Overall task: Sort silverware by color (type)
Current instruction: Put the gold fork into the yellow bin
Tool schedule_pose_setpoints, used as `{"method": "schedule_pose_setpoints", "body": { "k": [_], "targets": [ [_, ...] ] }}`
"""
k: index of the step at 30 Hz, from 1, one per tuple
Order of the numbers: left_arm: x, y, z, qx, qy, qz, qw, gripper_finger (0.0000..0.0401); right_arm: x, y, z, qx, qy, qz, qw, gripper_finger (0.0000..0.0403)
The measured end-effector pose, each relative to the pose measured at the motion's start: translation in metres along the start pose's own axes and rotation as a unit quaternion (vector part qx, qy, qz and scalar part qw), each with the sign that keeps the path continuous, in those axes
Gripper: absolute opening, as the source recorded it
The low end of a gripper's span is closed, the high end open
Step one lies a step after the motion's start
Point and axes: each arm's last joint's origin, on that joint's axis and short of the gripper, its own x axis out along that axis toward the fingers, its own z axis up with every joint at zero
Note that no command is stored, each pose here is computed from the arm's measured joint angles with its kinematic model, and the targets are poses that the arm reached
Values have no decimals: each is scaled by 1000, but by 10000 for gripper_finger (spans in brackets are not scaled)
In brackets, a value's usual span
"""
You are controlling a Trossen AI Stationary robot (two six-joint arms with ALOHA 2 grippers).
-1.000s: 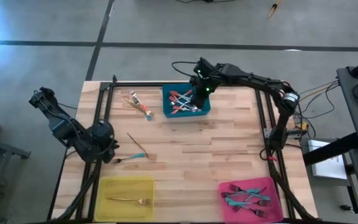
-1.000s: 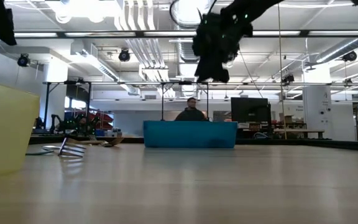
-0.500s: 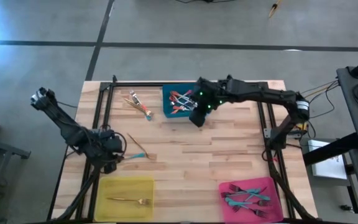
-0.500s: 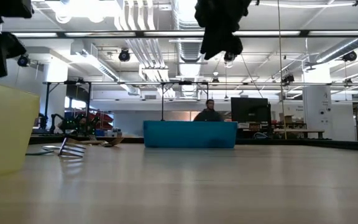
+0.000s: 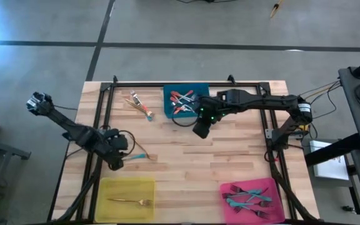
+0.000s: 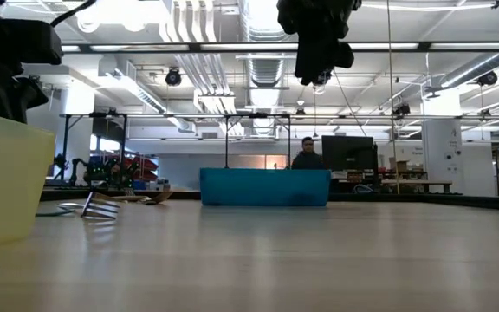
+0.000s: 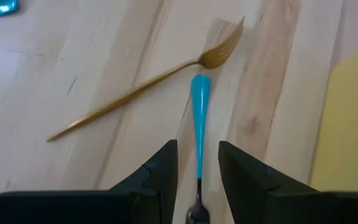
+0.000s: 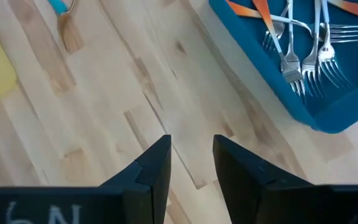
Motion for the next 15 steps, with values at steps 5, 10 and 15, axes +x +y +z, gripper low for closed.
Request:
{"method": "schedule_pose_setpoints", "body": {
  "k": [5, 10, 15],
  "targets": [
    [7, 4, 7, 21, -18, 2, 1000, 111, 0, -1, 0, -11, 0, -1, 1000, 114],
    [16, 12, 16, 52, -15, 35, 998, 133, 0, -1, 0, -23, 0, -1, 1000, 116],
    [31, 14, 32, 75, -25, 52, 995, 148, 0, -1, 0, -40, -2, -6, 999, 115]
  ]
}}
